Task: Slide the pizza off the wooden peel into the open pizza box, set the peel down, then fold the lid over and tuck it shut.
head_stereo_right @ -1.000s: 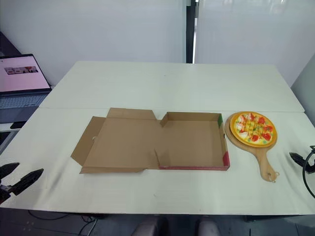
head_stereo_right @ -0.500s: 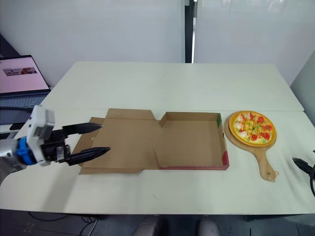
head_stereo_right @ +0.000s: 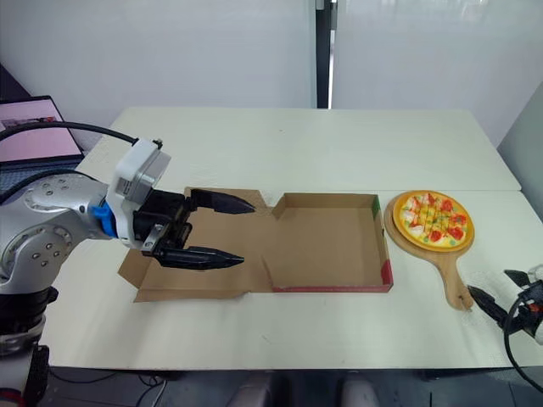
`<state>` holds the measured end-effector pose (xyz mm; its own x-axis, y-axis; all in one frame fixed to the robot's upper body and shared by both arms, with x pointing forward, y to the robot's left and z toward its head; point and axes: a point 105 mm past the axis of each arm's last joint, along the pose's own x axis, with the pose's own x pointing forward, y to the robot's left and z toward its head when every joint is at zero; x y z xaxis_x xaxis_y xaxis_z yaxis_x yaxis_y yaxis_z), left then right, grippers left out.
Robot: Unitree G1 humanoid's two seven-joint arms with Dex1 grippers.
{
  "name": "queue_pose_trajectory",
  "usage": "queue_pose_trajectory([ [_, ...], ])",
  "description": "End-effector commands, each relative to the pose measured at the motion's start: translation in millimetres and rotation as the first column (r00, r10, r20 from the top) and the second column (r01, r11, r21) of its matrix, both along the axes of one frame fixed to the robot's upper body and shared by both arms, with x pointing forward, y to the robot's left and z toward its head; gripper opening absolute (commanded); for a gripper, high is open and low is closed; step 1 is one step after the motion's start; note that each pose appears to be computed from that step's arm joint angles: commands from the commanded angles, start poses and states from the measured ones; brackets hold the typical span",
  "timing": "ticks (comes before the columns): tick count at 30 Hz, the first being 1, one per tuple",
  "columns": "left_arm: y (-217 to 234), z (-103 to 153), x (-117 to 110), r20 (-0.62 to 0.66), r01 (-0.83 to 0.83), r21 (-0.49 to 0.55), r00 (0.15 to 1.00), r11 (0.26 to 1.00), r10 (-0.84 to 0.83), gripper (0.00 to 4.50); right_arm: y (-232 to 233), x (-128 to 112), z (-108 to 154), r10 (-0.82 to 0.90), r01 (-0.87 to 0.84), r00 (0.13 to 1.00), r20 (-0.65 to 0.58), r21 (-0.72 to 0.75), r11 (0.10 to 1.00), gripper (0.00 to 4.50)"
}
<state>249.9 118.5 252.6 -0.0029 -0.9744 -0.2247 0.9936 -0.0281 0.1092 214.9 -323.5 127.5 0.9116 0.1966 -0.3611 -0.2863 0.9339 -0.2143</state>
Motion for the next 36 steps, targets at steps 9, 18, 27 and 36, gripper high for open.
queue_pose_trajectory([
  [9,-19,5,-2,0.056,0.069,0.041,0.996,0.997,-0.072,4.5,25,38,-13,-0.129,0.125,0.987,-0.101,-0.038,0.991,4.47],
  [18,-27,5,0,0.068,0.095,0.055,0.993,0.994,-0.098,4.5,21,63,-27,-0.215,0.208,0.954,-0.209,-0.055,0.977,4.47],
  [27,-33,5,-2,0.077,0.117,0.051,0.99,0.992,-0.121,4.5,22,66,-42,-0.22,0.219,0.934,-0.282,-0.037,0.975,4.47],
  [36,-34,5,-3,0.078,0.118,0.05,0.989,0.992,-0.121,4.5,17,62,-54,-0.247,0.249,0.928,-0.278,-0.027,0.968,1.88],
])
